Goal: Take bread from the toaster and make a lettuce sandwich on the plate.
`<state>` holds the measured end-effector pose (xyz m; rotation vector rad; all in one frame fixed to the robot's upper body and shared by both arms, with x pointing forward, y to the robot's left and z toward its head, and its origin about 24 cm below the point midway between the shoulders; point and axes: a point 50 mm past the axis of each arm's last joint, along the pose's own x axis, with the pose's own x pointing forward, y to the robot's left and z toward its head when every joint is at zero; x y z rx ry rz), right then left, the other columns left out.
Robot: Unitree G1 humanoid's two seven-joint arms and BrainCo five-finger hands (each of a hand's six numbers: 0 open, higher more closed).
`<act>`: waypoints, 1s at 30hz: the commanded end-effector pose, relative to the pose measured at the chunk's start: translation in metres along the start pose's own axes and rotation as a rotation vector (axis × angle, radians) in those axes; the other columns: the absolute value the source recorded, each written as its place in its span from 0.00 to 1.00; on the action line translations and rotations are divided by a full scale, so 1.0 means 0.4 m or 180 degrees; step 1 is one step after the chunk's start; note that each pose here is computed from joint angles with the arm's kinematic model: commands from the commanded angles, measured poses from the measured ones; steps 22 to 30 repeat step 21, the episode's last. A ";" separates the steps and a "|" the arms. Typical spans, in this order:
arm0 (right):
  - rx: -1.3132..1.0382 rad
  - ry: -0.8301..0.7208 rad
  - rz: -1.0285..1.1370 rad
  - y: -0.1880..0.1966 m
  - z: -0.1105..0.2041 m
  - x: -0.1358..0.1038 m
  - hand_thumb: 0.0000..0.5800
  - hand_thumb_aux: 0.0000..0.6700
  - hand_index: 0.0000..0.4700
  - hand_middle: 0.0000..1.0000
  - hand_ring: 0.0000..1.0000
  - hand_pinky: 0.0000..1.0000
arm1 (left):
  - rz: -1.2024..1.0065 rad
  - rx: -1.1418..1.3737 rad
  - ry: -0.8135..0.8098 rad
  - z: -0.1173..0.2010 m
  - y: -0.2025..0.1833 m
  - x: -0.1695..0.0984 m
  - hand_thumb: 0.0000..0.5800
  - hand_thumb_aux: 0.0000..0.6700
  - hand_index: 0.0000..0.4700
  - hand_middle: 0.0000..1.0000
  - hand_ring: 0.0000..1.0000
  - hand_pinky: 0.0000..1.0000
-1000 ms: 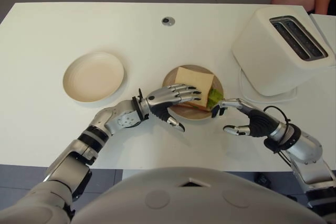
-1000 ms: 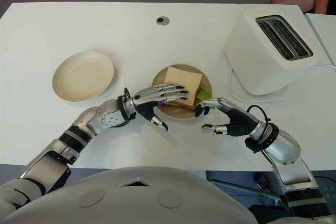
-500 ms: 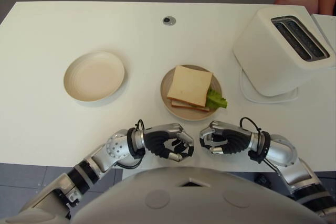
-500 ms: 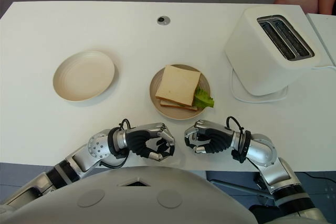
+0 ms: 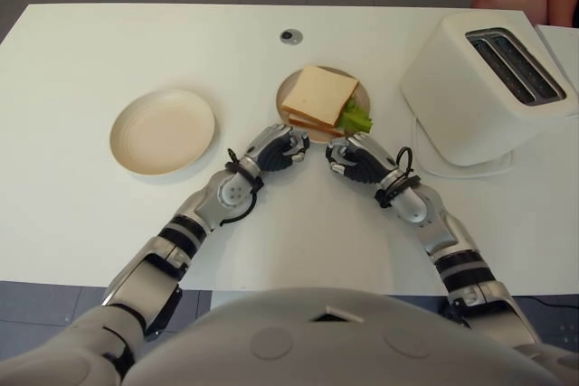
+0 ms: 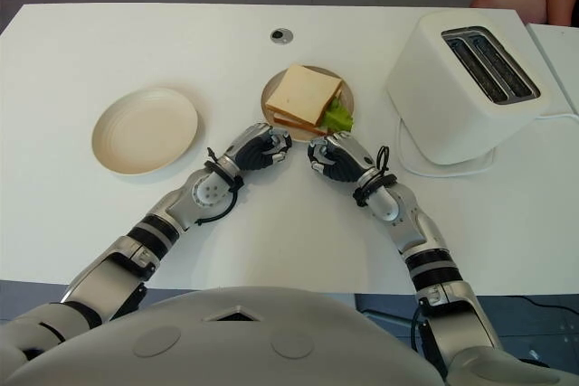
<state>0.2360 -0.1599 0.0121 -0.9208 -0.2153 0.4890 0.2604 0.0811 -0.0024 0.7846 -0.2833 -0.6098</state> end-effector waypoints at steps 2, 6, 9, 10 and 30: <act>0.0250 0.0048 -0.0365 -0.029 -0.017 0.004 1.00 1.00 1.00 1.00 1.00 1.00 | -0.0030 -0.0551 0.0046 -0.029 -0.038 -0.068 1.00 1.00 1.00 0.00 0.00 0.00; 0.1255 -0.0672 -0.0938 -0.136 0.041 -0.068 0.00 0.00 0.00 0.00 0.00 0.00 | 0.0636 -0.1593 -0.1261 0.097 0.072 -0.106 0.00 0.00 0.00 0.00 0.00 0.00; 0.1763 -0.0889 -0.1316 -0.178 0.050 -0.068 0.00 0.00 0.00 0.00 0.00 0.00 | 0.1195 -0.1922 -0.1672 0.133 0.144 -0.107 0.00 0.00 0.00 0.00 0.00 0.00; 0.1795 -0.0877 -0.1359 -0.173 0.047 -0.057 0.00 0.00 0.00 0.00 0.00 0.00 | 0.1303 -0.1959 -0.1660 0.130 0.155 -0.099 0.00 0.00 0.00 0.00 0.00 0.00; 0.1931 -0.0868 -0.1958 -0.154 0.050 0.035 0.00 0.00 0.00 0.00 0.00 0.00 | 0.2223 -0.1734 -0.0903 0.045 0.200 -0.049 0.00 0.00 0.00 0.00 0.00 0.00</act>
